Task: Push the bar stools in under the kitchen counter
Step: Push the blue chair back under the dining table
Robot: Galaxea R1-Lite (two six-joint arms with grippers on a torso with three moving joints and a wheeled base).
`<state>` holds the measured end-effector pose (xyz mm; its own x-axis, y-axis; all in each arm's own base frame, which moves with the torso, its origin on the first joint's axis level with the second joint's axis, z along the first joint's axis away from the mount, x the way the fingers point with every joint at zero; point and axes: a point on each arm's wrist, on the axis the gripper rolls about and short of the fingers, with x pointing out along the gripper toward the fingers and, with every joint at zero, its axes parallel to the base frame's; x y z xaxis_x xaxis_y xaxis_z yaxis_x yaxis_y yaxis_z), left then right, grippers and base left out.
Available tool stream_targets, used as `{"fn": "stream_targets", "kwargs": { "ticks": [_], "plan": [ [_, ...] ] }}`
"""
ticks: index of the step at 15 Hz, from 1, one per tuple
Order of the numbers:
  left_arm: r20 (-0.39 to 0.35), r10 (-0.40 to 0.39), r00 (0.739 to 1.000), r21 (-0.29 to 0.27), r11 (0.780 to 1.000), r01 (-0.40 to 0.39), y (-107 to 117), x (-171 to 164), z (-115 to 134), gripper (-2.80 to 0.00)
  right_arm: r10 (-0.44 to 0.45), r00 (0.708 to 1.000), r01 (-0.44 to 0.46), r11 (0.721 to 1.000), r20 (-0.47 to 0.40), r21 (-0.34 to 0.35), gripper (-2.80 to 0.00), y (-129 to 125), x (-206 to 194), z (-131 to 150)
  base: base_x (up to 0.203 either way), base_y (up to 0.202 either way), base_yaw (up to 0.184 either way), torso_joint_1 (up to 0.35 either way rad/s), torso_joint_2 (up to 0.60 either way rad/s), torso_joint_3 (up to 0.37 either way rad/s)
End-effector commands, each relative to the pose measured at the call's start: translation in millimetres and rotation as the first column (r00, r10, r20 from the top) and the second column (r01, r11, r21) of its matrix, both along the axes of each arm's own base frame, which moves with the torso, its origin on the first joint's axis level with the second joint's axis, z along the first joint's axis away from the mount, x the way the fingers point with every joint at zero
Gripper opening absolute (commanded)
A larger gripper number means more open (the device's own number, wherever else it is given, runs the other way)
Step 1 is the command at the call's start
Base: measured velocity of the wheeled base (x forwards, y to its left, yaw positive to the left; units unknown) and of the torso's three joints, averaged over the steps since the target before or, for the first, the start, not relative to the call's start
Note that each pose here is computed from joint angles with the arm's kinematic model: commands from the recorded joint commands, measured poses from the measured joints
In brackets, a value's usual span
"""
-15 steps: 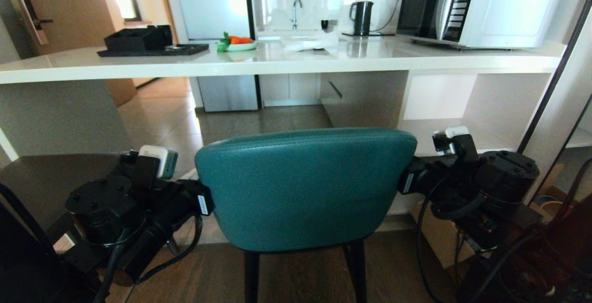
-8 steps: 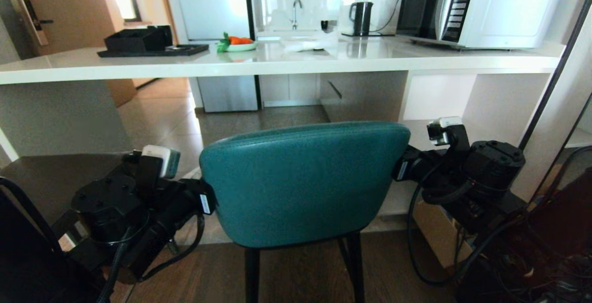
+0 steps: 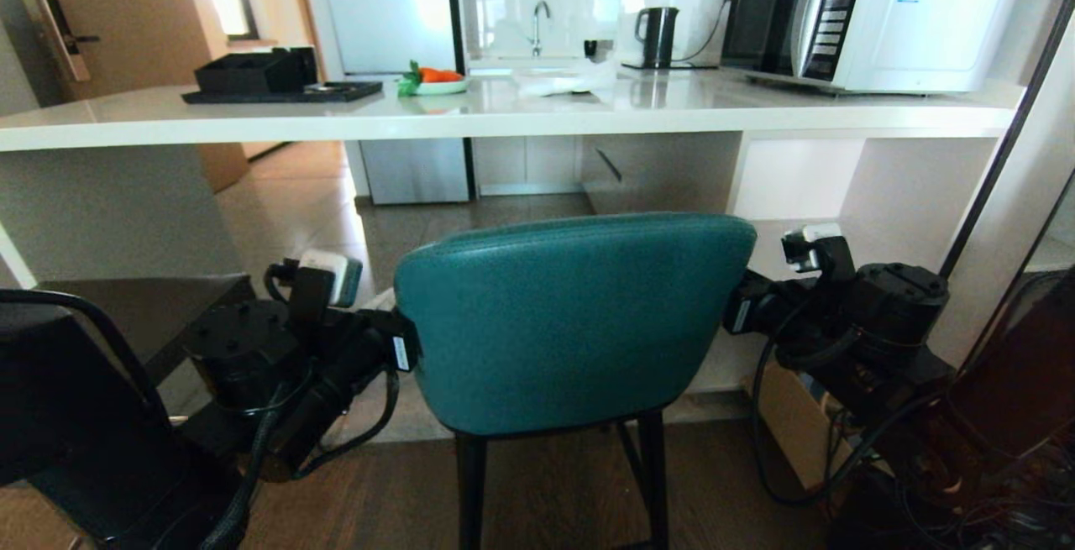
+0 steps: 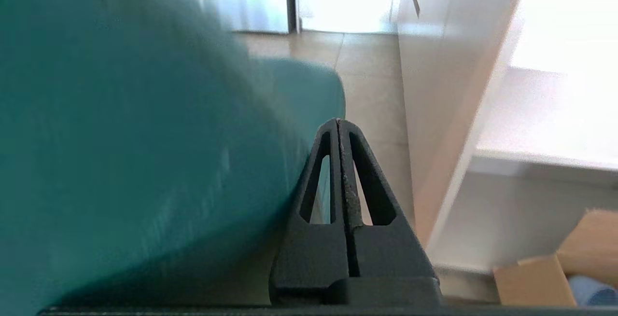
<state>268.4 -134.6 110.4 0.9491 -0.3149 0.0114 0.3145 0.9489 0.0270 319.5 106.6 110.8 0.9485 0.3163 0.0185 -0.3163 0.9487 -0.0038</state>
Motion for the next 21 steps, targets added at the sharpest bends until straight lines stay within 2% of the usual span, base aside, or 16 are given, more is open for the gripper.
{"fn": "stream_targets", "kwargs": {
  "ticks": [1, 8, 11, 13, 18, 21],
  "plan": [
    [0.019, 0.029, 0.999, 0.004, 1.0, -0.029, -1.0, 16.5, -4.2, -2.8, -0.031, 0.999, 0.031, 1.0, -0.009, -0.004, -2.8, -9.3, 4.8, -4.1, 0.0, 0.0, 0.0, 0.0, 0.0, 0.0],
    [0.015, 0.139, 0.99, 0.024, 0.99, -0.139, 24.9, 60.5, -23.9, -2.8, -0.013, 1.0, 0.013, 1.0, 0.009, -0.027, -2.8, -3.5, 14.4, -8.9, 0.0, 0.0, 0.0, 0.0, 0.0, 0.0],
    [0.069, 0.138, 0.988, 0.01, 0.99, -0.139, 30.6, 76.9, -14.7, -2.8, 0.009, 1.0, -0.009, 0.999, 0.01, -0.032, -2.8, 5.1, 14.7, -10.2, 0.0, 0.0, 0.0, 0.0, 0.0, 0.0],
    [0.079, 0.136, 0.988, 0.01, 0.99, -0.137, 28.7, 83.9, -9.4, -2.8, 0.007, 1.0, -0.006, 0.999, 0.009, -0.033, -2.8, 6.1, 21.9, -14.6, 0.0, 0.0, 0.0, 0.0, 0.0, 0.0],
    [0.071, 0.135, 0.988, 0.013, 0.991, -0.137, 27.6, 85.5, -8.8, -2.8, 0.007, 1.0, -0.006, 0.999, 0.018, -0.037, -2.8, 14.8, 47.8, -9.9, 0.0, 0.0, 0.0, 0.0, 0.0, 0.0],
    [0.06, 0.126, 0.99, 0.018, 0.992, -0.128, 27.3, 75.8, -12.8, -2.8, 0.03, 0.999, -0.029, 0.998, 0.017, -0.054, -2.8, 24.3, 46.6, -9.3, 0.0, 0.0, 0.0, 0.0, 0.0, 0.0]
  ]
}}
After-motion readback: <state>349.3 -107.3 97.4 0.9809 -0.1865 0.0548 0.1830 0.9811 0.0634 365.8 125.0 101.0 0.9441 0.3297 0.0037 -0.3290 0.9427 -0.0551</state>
